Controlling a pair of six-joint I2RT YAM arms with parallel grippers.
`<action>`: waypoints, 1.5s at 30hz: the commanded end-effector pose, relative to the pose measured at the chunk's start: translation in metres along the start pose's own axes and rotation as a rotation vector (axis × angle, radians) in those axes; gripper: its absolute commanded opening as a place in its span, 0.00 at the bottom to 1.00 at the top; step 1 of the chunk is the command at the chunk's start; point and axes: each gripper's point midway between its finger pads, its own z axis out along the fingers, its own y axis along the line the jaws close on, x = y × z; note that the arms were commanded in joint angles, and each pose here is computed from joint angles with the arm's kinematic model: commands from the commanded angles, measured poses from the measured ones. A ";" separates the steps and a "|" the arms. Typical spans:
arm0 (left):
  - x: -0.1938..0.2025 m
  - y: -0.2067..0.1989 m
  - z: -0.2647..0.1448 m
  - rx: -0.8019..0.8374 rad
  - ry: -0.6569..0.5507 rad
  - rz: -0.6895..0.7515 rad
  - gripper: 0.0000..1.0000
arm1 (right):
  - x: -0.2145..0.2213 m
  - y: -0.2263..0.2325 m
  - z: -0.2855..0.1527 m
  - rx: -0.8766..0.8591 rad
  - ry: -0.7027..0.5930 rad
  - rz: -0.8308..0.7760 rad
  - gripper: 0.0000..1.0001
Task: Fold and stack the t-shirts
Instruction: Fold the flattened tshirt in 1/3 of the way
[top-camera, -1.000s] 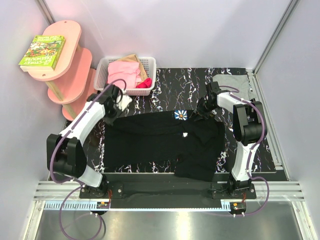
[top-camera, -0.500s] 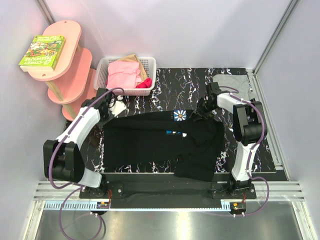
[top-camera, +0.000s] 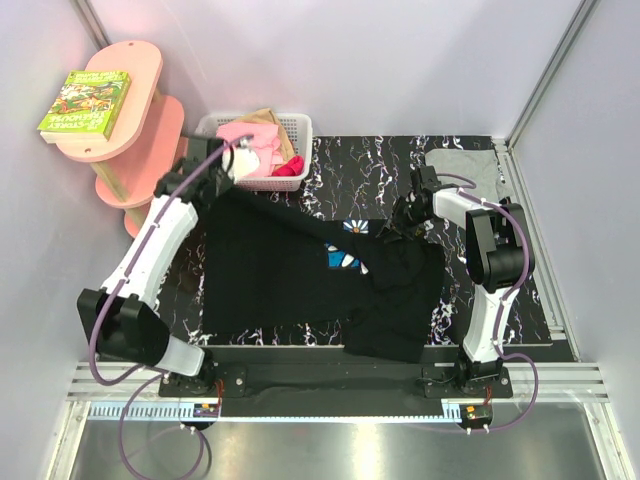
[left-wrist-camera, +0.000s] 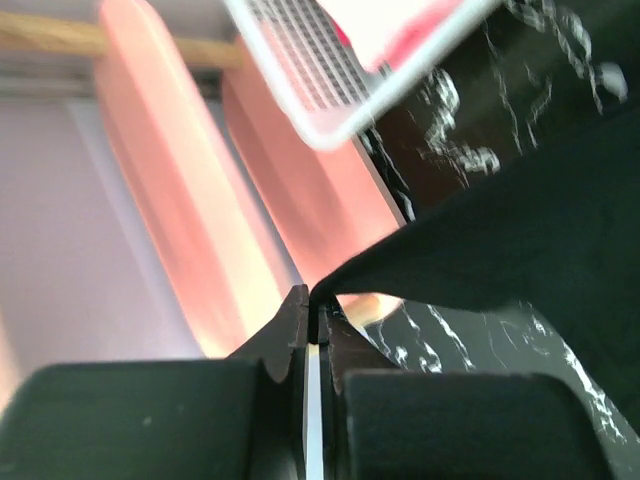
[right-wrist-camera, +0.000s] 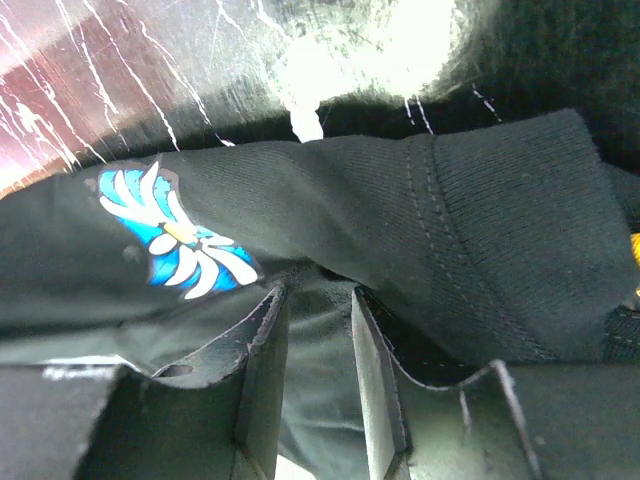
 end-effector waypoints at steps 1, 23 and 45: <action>0.064 -0.050 0.002 0.062 0.153 0.080 0.00 | 0.000 -0.020 -0.005 0.080 -0.027 -0.022 0.40; 0.195 -0.187 0.028 0.223 0.383 0.140 0.34 | 0.003 -0.016 -0.019 0.069 -0.043 -0.030 0.39; 0.041 -0.186 0.053 0.531 0.169 -0.206 0.79 | 0.056 0.029 -0.079 -0.024 -0.019 -0.173 0.59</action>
